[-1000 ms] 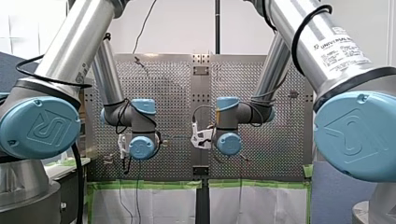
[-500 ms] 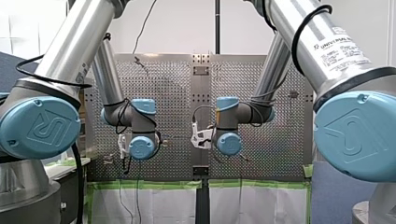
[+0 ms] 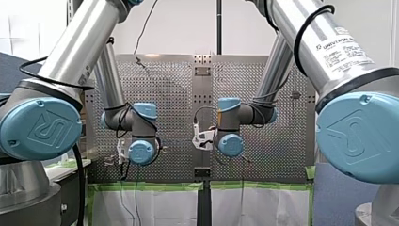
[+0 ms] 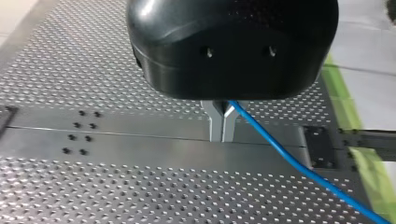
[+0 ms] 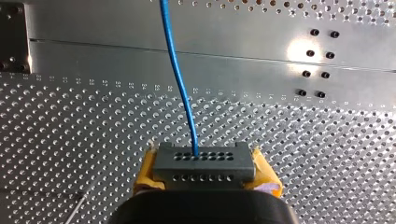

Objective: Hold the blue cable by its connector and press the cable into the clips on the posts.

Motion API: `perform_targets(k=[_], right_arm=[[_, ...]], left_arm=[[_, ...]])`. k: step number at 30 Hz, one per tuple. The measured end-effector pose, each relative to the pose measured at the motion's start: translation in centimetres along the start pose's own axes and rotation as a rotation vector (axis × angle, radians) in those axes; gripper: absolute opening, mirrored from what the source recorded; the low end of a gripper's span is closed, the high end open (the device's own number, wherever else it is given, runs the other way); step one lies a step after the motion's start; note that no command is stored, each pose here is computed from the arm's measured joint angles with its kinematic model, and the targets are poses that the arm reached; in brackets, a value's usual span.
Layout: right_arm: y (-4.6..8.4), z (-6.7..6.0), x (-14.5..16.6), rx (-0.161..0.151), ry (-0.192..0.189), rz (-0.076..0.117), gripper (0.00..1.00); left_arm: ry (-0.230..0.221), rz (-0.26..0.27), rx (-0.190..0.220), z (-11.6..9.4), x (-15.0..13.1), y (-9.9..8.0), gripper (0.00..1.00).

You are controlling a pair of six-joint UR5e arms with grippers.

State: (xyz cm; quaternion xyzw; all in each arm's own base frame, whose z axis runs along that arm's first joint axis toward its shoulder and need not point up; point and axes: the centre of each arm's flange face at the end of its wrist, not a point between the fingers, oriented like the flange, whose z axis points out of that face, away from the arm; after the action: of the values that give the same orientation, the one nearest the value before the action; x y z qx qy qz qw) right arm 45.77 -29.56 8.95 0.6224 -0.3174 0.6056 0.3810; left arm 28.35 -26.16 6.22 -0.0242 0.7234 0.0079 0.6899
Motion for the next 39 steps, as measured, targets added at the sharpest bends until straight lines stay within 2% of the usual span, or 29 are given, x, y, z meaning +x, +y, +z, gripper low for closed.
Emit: perform_targets(k=[20, 23, 28, 39], right_arm=[[-0.3, 0.0, -0.2, 0.000, -0.005, 0.004, 0.00], [-1.2, -0.5, -1.0, 0.010, -0.026, 0.007, 0.00], [-3.0, -1.7, -3.0, 0.044, -0.065, -0.002, 0.00], [-3.5, -3.3, -8.1, 0.061, -0.156, -0.031, 0.00]], left_arm=[[0.012, 0.008, -0.001, -0.1, 0.5, 0.1, 0.00], [0.012, 0.008, -0.001, -0.1, 0.5, 0.1, 0.00], [0.012, 0.008, -0.001, -0.1, 0.5, 0.1, 0.00], [0.012, 0.008, -0.001, -0.1, 0.5, 0.1, 0.00]])
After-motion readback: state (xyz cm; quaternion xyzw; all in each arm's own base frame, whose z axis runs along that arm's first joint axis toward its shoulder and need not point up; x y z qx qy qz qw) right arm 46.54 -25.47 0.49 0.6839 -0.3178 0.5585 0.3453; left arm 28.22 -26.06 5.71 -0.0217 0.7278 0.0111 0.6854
